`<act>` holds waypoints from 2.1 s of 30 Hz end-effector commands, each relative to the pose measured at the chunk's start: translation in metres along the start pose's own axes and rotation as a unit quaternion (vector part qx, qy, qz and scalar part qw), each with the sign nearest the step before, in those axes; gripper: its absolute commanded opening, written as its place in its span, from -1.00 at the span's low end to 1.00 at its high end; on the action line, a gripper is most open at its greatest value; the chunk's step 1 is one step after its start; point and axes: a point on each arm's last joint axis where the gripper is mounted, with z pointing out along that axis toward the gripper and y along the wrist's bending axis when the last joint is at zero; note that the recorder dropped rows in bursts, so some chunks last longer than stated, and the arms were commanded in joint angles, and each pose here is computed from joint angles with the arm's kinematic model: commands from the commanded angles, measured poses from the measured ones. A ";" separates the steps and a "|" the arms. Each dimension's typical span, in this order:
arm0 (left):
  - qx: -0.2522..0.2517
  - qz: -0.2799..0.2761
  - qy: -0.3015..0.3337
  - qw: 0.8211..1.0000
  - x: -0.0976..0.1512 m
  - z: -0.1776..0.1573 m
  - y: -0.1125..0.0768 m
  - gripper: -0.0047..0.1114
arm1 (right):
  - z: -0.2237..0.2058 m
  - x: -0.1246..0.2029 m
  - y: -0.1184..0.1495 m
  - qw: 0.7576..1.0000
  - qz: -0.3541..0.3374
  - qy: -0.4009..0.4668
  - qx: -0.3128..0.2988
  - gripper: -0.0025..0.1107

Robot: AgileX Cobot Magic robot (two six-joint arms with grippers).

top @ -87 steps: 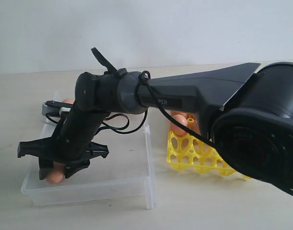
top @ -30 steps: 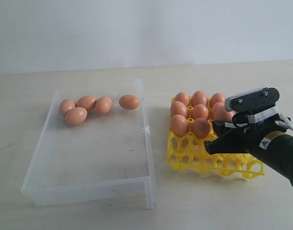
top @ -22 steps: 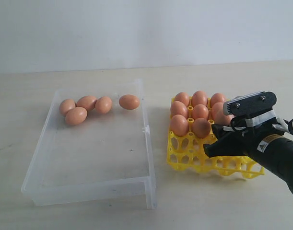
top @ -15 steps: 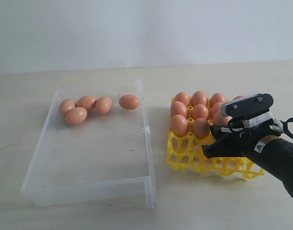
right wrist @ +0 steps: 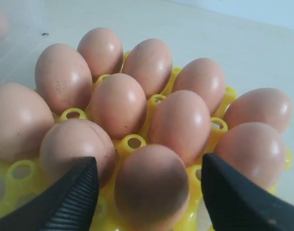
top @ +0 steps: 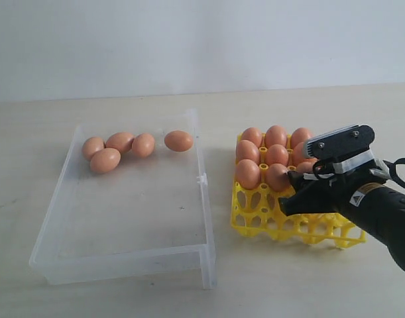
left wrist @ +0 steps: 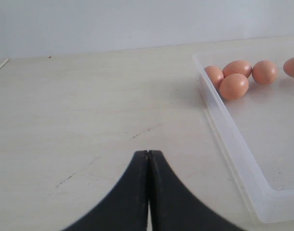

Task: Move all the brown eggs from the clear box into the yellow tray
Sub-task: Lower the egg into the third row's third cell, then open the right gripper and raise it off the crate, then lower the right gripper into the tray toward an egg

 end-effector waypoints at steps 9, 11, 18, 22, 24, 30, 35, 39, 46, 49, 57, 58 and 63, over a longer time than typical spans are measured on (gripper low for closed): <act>-0.002 0.002 -0.002 1.000 -0.002 0.000 0.000 -0.92 | -0.027 -0.044 -0.012 0.997 -0.057 -0.043 0.019 0.01; -0.002 0.002 -0.002 1.000 -0.002 0.000 0.000 -0.92 | -0.039 -0.072 -0.013 0.997 -0.058 -0.057 0.008 -0.25; -0.002 0.002 -0.002 1.000 -0.002 0.000 0.000 -0.92 | -0.059 -0.185 0.005 0.992 -0.074 -0.017 -0.104 -0.96; -0.002 0.002 -0.002 1.000 -0.002 0.000 0.000 -0.92 | -0.046 -0.221 0.047 0.979 -0.075 0.045 -0.182 -0.96; -0.002 0.002 -0.002 1.000 -0.002 0.000 0.000 -0.92 | -0.034 -0.227 0.070 0.969 -0.095 0.082 -0.215 -0.96; -0.002 0.002 -0.002 1.000 -0.002 0.000 0.000 -0.92 | 0.009 -0.221 0.141 0.914 -0.235 0.145 -0.297 -0.96; -0.002 0.002 -0.002 1.000 -0.002 0.000 0.000 -0.92 | 0.039 -0.198 0.180 0.792 -0.520 0.086 -0.309 -0.92; -0.002 0.002 -0.002 1.000 -0.002 0.000 0.000 -0.92 | 0.059 -0.186 0.200 0.737 -0.601 0.007 -0.309 -0.58; -0.002 0.002 -0.002 1.000 -0.002 0.000 0.000 -0.92 | 0.085 -0.168 0.229 0.722 -0.620 -0.089 -0.295 0.14; -0.002 0.002 -0.002 1.000 -0.002 0.000 0.000 -0.92 | 0.096 -0.159 0.232 0.729 -0.615 -0.092 -0.287 0.14; -0.002 0.002 -0.002 1.000 -0.002 0.000 0.000 -0.92 | 0.118 -0.137 0.239 0.725 -0.626 -0.095 -0.271 0.14; -0.002 0.002 -0.002 1.000 -0.002 0.000 0.000 -0.92 | 0.121 -0.136 0.240 0.726 -0.626 -0.098 -0.268 0.14; -0.002 0.002 -0.002 1.000 -0.002 0.000 0.000 -0.92 | 0.136 -0.140 0.249 0.745 -0.605 -0.111 -0.258 0.14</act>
